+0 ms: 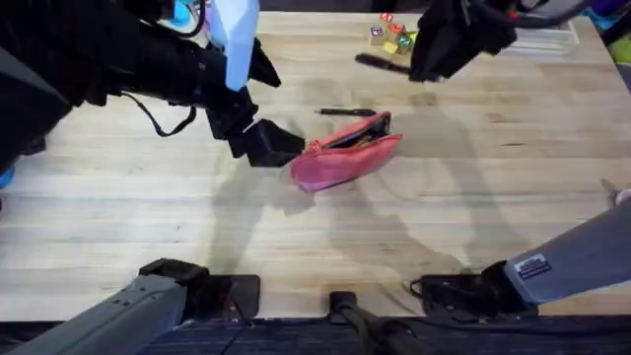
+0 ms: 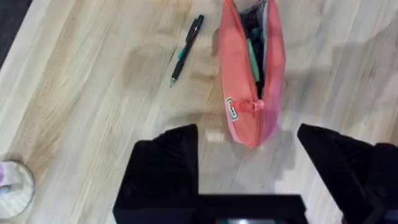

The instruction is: Unzip the bag, pick up the pens from the table one at a time and place them inside, then zip the bag closed.

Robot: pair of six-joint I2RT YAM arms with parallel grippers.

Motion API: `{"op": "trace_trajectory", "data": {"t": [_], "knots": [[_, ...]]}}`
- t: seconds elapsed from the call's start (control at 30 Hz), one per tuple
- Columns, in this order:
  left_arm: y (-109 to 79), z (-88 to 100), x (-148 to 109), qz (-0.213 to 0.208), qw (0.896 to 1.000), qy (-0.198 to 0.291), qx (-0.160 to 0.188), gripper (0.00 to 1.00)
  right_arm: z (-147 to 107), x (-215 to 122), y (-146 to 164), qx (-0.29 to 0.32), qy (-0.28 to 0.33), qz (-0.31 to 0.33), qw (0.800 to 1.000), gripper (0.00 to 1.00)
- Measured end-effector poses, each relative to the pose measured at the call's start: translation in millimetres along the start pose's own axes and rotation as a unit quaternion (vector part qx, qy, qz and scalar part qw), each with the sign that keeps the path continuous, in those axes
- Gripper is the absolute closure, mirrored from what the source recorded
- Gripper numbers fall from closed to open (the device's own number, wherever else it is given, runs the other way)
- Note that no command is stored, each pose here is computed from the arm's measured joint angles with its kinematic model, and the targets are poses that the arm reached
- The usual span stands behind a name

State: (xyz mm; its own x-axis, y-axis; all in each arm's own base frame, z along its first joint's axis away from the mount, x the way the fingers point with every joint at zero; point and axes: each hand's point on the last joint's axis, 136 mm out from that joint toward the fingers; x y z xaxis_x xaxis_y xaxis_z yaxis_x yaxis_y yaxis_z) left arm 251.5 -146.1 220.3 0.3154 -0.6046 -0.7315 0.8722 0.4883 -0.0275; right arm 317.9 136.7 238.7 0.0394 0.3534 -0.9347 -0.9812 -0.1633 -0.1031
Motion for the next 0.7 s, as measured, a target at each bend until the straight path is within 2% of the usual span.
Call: {"op": "trace_trajectory", "data": {"t": [0.27, 0.4, 0.7], "knots": [[0.0, 0.0, 0.0, 0.0, 1.0, 0.0, 0.0, 0.006, -8.3, 31.8, 24.0, -0.063, -0.014, 0.042, 0.997, 0.969], [0.0, 0.0, 0.1, 0.0, 1.0, 0.0, 0.0, 0.006, -17.1, 47.9, 22.2, -0.1, -0.006, 0.041, 0.994, 0.969], [0.0, 0.0, 0.0, 0.0, 1.0, 0.0, 0.0, 0.007, -34.7, 72.4, 22.1, -0.12, 0.018, 0.045, 0.992, 0.968]]}}
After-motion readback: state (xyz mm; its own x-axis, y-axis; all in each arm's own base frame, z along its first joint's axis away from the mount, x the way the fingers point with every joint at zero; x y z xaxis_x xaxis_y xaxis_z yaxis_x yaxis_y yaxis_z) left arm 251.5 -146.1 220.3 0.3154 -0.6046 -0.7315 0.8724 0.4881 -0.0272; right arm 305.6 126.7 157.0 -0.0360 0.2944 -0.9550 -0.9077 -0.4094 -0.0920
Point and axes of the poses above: each hand's point on the last joint's axis, 136 mm out from that joint toward the fingers, its own x axis out along the fingers, its own y axis along the line the jaws close on, z = x × y, and after that the axes turned 10 degrees about -x, right-handed
